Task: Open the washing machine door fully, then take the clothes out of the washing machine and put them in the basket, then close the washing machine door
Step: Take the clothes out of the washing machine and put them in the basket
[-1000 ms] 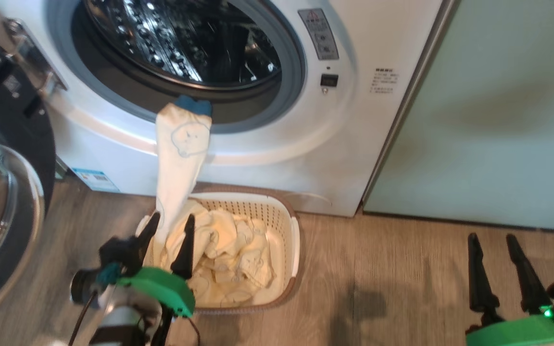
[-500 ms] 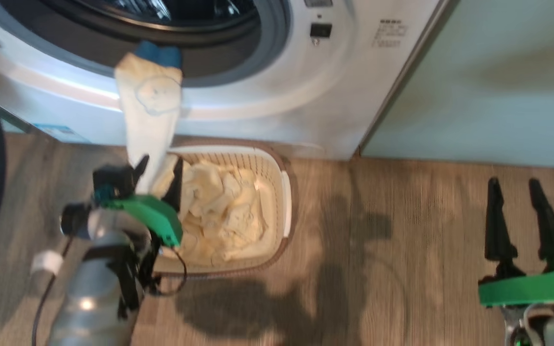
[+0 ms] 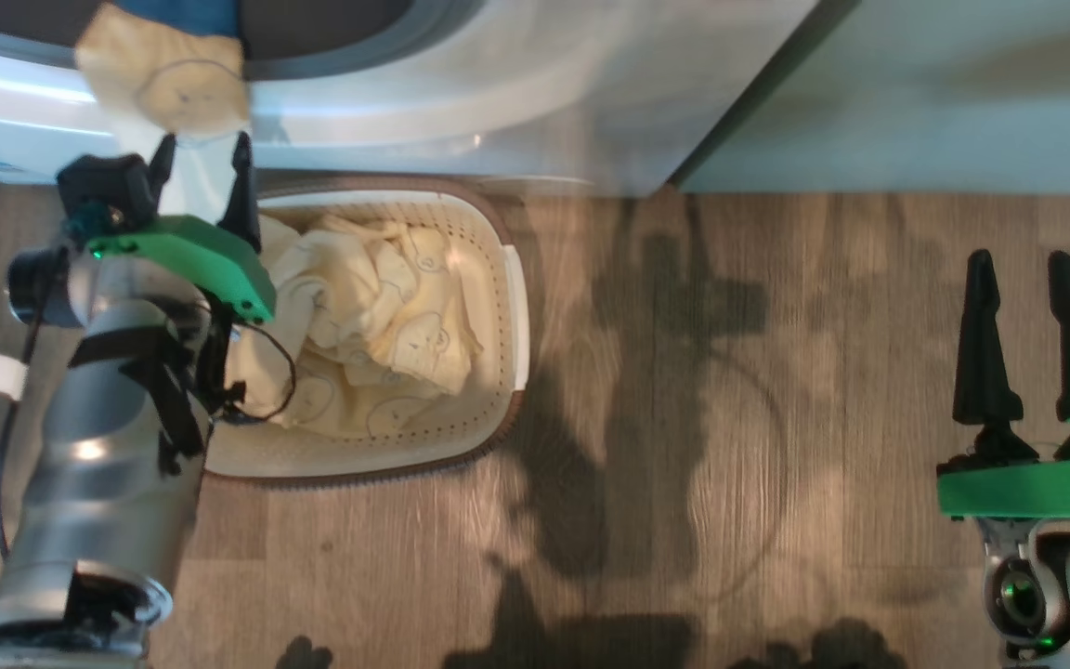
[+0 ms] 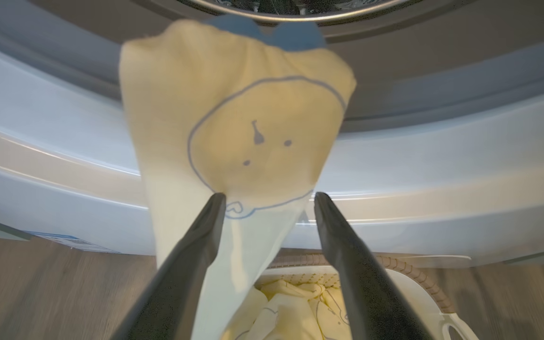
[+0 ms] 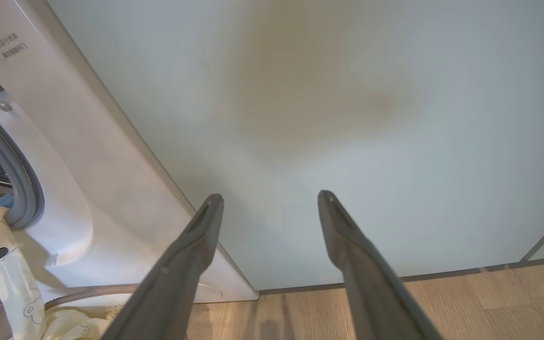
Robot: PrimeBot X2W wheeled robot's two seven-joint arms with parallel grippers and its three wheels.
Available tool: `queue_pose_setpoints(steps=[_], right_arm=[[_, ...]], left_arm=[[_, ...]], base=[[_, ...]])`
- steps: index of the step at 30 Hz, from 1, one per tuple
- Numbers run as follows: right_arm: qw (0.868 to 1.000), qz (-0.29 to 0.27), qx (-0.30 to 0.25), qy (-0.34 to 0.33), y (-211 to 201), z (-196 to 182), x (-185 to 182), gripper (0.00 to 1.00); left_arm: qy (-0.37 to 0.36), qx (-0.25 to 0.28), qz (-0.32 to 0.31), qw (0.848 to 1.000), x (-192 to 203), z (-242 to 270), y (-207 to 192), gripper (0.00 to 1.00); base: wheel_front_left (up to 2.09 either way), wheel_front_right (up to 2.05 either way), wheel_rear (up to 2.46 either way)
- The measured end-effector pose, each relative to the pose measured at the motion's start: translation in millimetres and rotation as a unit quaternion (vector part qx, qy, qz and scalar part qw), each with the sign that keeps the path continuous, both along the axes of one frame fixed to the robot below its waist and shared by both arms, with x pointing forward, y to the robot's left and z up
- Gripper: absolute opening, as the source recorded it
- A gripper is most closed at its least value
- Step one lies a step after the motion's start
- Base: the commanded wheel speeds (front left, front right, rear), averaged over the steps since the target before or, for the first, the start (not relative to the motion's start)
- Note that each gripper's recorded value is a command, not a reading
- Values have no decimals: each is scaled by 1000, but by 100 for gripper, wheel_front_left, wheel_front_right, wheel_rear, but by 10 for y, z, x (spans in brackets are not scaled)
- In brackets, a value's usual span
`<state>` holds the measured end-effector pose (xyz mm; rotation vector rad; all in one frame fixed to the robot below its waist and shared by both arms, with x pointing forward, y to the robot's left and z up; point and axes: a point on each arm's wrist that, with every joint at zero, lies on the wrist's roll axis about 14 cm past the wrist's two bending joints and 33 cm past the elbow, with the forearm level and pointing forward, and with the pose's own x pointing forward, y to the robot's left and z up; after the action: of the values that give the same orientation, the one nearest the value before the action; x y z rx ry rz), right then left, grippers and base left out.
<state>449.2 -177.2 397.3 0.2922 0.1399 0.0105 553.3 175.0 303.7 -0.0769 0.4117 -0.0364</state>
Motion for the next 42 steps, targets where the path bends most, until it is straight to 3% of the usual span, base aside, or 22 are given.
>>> queue_pose_setpoints(steps=[9, 10, 11, 12, 13, 27, 36, 42], right_arm=[[1000, -13, 0, 15, -95, -120, 5, 100], [1000, -14, -1, 15, -99, -125, 3, 100], [1000, -14, -1, 16, -101, -131, 2, 100], [1000, -14, -1, 16, -101, -133, 3, 100], [1000, -14, -1, 16, -99, -132, 6, 100], [1000, 2, 5, -9, 17, 12, 101, 100], [999, 27, 1, -25, 192, 137, 103, 100], [999, 38, 1, -31, 270, 193, 84, 100]], left_arm=[[4, 3, 23, 1000, 215, -148, 0, 100], [4, 2, 24, 1000, 224, -152, -5, 82], [2, 2, 26, 1000, 236, -149, -3, 47], [2, 2, 27, 1000, 241, -147, 4, 18], [2, 3, 30, 1000, 240, -146, 15, 0], [-55, -16, 34, 998, 68, 256, 14, 0], [-192, -22, 29, 981, -140, 1204, 55, 0], [-224, -18, 22, 974, -444, 1474, 59, 0]], base=[[0, 0, 0], [0, 0, 0], [0, 0, 0], [0, 0, 0], [0, 0, 0], [0, 0, 0], [0, 0, 0], [0, 0, 0]])
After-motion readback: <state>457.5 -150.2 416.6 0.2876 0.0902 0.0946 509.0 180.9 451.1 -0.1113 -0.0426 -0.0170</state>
